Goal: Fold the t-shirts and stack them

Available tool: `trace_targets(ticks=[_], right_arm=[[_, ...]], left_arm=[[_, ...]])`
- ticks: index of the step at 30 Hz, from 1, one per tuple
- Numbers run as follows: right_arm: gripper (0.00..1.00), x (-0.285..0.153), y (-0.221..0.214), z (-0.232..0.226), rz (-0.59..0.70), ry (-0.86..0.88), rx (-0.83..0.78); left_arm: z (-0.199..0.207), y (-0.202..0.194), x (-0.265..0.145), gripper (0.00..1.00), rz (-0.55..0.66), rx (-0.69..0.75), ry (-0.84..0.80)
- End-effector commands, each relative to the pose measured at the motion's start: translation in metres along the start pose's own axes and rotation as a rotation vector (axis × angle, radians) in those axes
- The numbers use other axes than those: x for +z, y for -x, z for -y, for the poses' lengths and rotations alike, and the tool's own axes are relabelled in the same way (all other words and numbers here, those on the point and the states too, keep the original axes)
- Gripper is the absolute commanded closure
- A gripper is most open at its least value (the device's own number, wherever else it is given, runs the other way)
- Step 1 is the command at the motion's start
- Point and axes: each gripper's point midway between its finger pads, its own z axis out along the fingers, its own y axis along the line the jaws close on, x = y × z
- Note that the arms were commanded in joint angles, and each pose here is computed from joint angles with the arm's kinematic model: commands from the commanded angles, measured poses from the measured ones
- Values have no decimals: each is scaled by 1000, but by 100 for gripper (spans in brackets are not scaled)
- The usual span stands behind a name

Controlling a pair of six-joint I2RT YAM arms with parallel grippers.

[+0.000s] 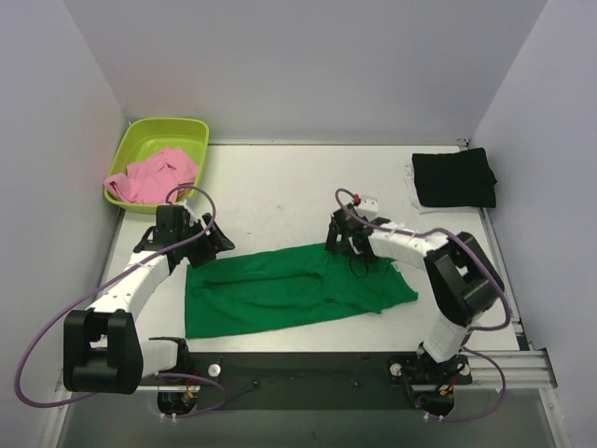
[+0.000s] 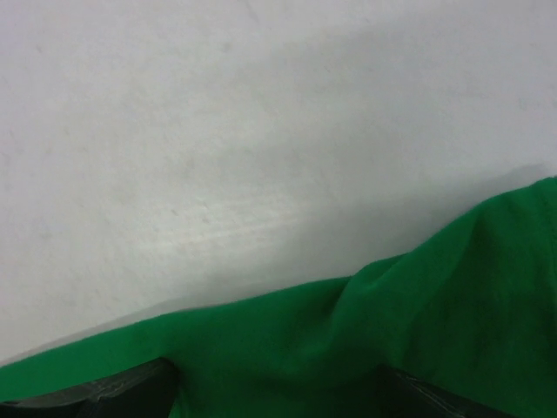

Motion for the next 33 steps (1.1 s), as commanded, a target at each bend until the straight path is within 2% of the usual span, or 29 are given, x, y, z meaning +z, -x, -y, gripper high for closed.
trace_targets(ticks=[1,2,3,5,6,8,9,10,12,13,16,18,21,22,24,25,27,28,30,31,33], right_arm=[[0,17,13,-38,-137,109,-32],[0,27,14,-42,-163,99,-50],[0,24,49,-66,-122,152,-45],[0,42,56,-77,-169,150,-63],[0,38,82,-102,-146,214,-50],[0,63,86,-106,-201,204,-50],[0,60,116,-127,-163,263,-35],[0,79,108,-123,-211,235,-30],[0,81,136,-140,-183,294,0],[0,97,132,-137,-219,291,29],[0,105,159,-155,-201,381,71],[0,104,183,-159,-144,430,89],[0,73,213,-155,-8,483,71],[0,35,250,-160,115,543,76],[0,10,264,-149,166,555,71],[0,-28,282,-146,229,583,71],[0,-50,279,-136,250,577,50],[0,-82,286,-128,290,591,54],[0,-92,266,-119,267,591,43],[0,-119,268,-114,306,610,42],[0,-121,245,-105,291,603,32]], left_arm=[[11,10,-3,24,41,5,-52],[11,9,-3,24,38,3,-53],[10,8,-3,24,37,4,-53],[11,8,-4,24,35,2,-56],[11,7,-4,24,37,0,-61],[12,8,-4,24,37,-3,-68],[12,8,-3,24,35,-8,-71],[14,8,-3,24,33,-6,-77],[16,7,-3,24,32,-9,-91],[16,6,-2,24,29,-11,-95],[18,4,0,24,20,-18,-109],[18,3,1,24,14,-22,-112],[17,6,0,24,28,-17,-101],[17,7,-1,25,32,-14,-98],[17,8,-3,25,32,-5,-85],[20,8,-4,25,35,6,-84],[18,2,-4,26,30,17,-60],[21,-2,-4,26,33,40,-50],[17,-15,-2,26,6,43,-16],[19,-22,0,26,-7,53,-11],[11,-29,0,27,-12,38,31]])
